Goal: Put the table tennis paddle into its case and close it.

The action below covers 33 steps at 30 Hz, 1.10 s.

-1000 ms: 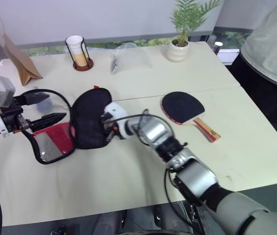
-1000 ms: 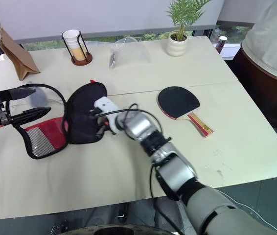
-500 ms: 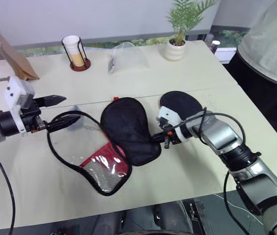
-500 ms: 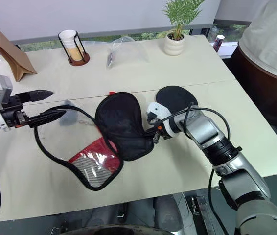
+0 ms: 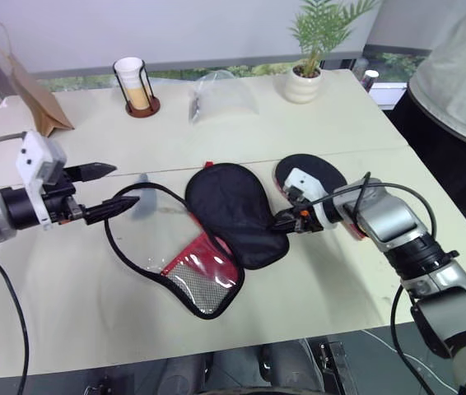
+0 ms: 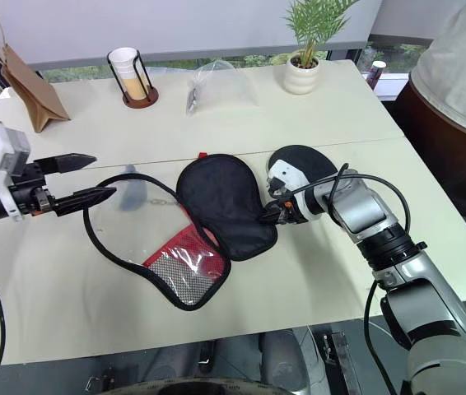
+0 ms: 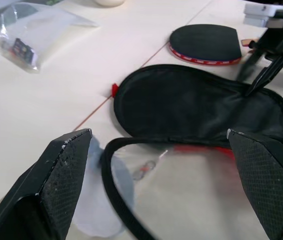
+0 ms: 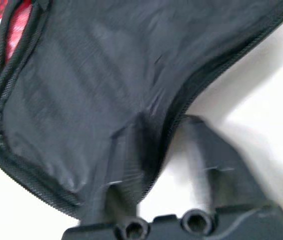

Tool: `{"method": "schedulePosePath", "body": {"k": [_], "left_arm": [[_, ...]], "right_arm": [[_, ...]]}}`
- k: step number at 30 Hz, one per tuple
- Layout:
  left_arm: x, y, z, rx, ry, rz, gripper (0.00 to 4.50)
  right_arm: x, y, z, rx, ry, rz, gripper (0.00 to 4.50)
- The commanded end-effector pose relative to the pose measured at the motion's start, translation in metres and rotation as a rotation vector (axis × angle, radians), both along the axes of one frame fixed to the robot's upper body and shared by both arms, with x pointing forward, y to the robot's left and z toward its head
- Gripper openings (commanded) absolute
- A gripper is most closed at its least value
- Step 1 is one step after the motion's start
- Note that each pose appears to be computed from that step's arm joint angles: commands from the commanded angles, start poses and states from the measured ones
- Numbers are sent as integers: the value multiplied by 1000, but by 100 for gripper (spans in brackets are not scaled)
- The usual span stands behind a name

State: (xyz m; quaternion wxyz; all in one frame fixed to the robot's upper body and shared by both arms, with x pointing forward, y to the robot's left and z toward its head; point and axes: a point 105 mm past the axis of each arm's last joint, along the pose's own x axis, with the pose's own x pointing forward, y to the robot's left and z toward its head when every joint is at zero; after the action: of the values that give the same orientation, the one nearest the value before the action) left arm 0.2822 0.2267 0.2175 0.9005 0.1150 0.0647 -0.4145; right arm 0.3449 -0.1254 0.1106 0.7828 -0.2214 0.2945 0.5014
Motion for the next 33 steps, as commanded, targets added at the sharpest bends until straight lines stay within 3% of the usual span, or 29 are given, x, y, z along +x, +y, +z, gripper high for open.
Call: {"method": "schedulePosePath", "body": {"k": [1, 2, 3, 8, 14, 23, 26, 31, 32, 33], "left_arm": [[1, -6, 9, -9, -44, -26, 450], [1, -8, 9, -13, -43, -31, 450], [1, -9, 9, -17, -44, -36, 450], [3, -16, 9, -34, -50, -62, 450], [12, -23, 9, -38, -52, -98, 450], [23, -27, 12, -23, -56, -132, 450], [23, -26, 13, -21, -57, -135, 450], [20, -25, 14, -17, -48, -150, 450], [18, -26, 14, -16, -41, -163, 450], [16, -27, 13, -13, -33, -176, 450]], "right_arm": [[9, -9, 38, 36, -113, -44, 374], [11, -14, 47, 36, -141, -70, 429], [13, -21, 57, 40, -174, -104, 447], [9, -67, 83, -24, -294, -272, 447], [-6, -111, 52, -153, -266, -421, 447], [-2, -130, 9, -107, -134, -555, 447], [-1, -131, 8, -74, -115, -577, 366], [0, -130, 10, -43, -99, -591, 117], [0, -129, 13, -34, -99, -590, 84], [0, -128, 15, -30, -101, -587, 83]]}}
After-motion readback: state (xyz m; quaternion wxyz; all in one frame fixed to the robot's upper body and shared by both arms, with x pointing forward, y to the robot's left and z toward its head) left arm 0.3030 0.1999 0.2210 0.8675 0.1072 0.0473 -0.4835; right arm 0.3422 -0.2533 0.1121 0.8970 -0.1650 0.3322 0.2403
